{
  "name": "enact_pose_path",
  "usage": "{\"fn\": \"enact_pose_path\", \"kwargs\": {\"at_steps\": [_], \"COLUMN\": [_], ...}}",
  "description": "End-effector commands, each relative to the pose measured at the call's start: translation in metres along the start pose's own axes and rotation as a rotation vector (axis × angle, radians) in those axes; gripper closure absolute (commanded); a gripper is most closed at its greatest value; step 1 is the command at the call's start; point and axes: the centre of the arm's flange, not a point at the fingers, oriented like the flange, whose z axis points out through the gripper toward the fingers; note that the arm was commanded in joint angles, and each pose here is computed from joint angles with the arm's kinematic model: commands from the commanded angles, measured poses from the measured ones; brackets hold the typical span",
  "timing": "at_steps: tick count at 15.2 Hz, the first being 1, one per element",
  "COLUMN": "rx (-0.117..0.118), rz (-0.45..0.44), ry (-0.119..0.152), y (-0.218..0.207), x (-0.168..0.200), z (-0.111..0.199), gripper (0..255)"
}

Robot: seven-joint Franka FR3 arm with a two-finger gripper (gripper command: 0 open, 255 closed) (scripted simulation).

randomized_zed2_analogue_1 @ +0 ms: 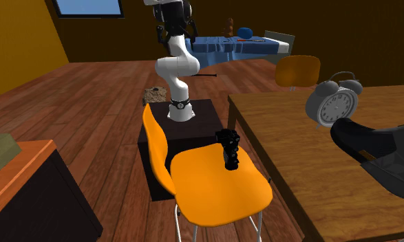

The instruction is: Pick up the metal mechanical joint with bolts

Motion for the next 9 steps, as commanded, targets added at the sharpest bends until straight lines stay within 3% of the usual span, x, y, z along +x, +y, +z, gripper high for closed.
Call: {"fn": "enact_pose_path", "kwargs": {"at_steps": [1,9], "rx": [0.0,0.019], "rz": [0.0,-0.062], "ry": [0.0,-0.153], "y": [0.0,-0.031], "x": [0.0,0.096], "z": [0.0,0.071], "gripper": [0,0]}}
